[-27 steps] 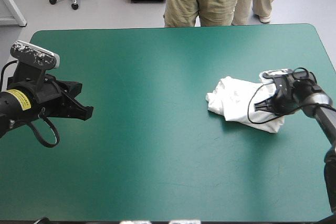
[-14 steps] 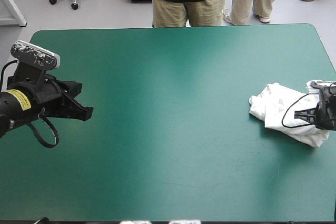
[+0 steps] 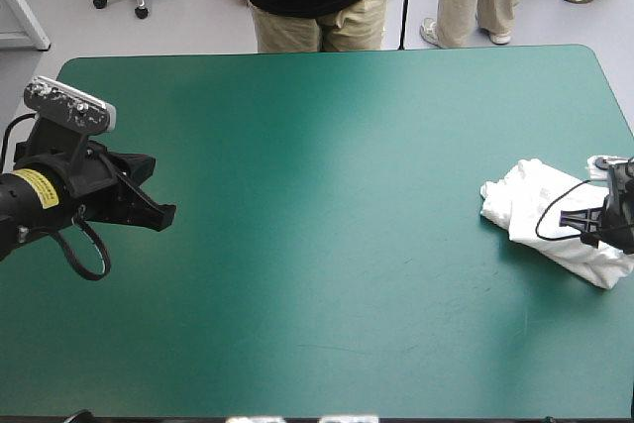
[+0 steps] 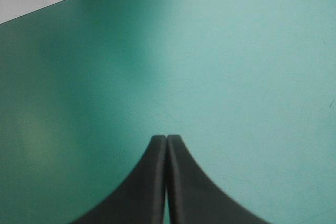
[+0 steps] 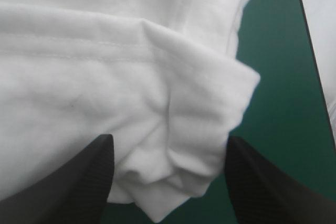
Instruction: Fold the cloth
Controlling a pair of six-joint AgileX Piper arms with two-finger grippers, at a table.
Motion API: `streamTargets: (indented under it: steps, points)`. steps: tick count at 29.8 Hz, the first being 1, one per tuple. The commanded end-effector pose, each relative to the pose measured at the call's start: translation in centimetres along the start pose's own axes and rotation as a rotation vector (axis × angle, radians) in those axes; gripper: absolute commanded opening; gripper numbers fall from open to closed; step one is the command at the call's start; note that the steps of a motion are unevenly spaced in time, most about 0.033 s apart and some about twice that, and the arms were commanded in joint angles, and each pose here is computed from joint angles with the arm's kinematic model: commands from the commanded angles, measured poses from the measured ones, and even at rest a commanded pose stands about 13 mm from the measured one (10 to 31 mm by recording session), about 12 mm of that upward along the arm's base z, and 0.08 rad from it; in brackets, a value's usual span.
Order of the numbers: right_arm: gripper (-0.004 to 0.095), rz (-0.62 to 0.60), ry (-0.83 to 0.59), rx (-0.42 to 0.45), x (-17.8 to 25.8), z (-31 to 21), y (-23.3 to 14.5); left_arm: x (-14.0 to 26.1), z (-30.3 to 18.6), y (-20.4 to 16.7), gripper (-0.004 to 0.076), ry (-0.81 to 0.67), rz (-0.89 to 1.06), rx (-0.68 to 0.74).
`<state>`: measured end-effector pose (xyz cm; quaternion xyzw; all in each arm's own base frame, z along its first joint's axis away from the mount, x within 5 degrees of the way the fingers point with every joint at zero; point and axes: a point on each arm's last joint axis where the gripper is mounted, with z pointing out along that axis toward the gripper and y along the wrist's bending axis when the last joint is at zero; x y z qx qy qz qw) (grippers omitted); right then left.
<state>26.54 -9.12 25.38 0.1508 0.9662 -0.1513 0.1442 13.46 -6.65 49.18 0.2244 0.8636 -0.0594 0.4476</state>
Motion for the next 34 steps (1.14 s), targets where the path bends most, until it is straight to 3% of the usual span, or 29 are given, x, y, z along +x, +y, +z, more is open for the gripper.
streamTargets:
  steps: [1,8,20,26,34]
  points:
    - [0.0574,0.045,-0.122,-0.002,-0.7,-3.9,-1.3,-0.4,-0.9,0.0,-0.0009,-0.049,-0.009,0.004]
    - [0.0435,0.096,-0.319,-0.206,1.3,-11.3,-0.9,-0.4,-0.9,0.0,-0.0009,-0.049,-0.009,0.004]
    - [0.0250,-0.248,-0.578,-0.440,10.2,-21.1,1.0,0.4,-1.9,0.0,-0.0009,-0.029,-0.015,0.013]
    - [0.0235,-0.271,-0.561,-0.528,15.0,-22.7,-0.9,1.3,-4.2,-0.6,-0.0009,-0.086,-0.027,0.105]
    - [0.0219,-0.231,-0.730,-0.682,20.5,-24.7,-3.4,5.6,-6.5,-1.5,-0.0009,-0.146,0.006,0.214]
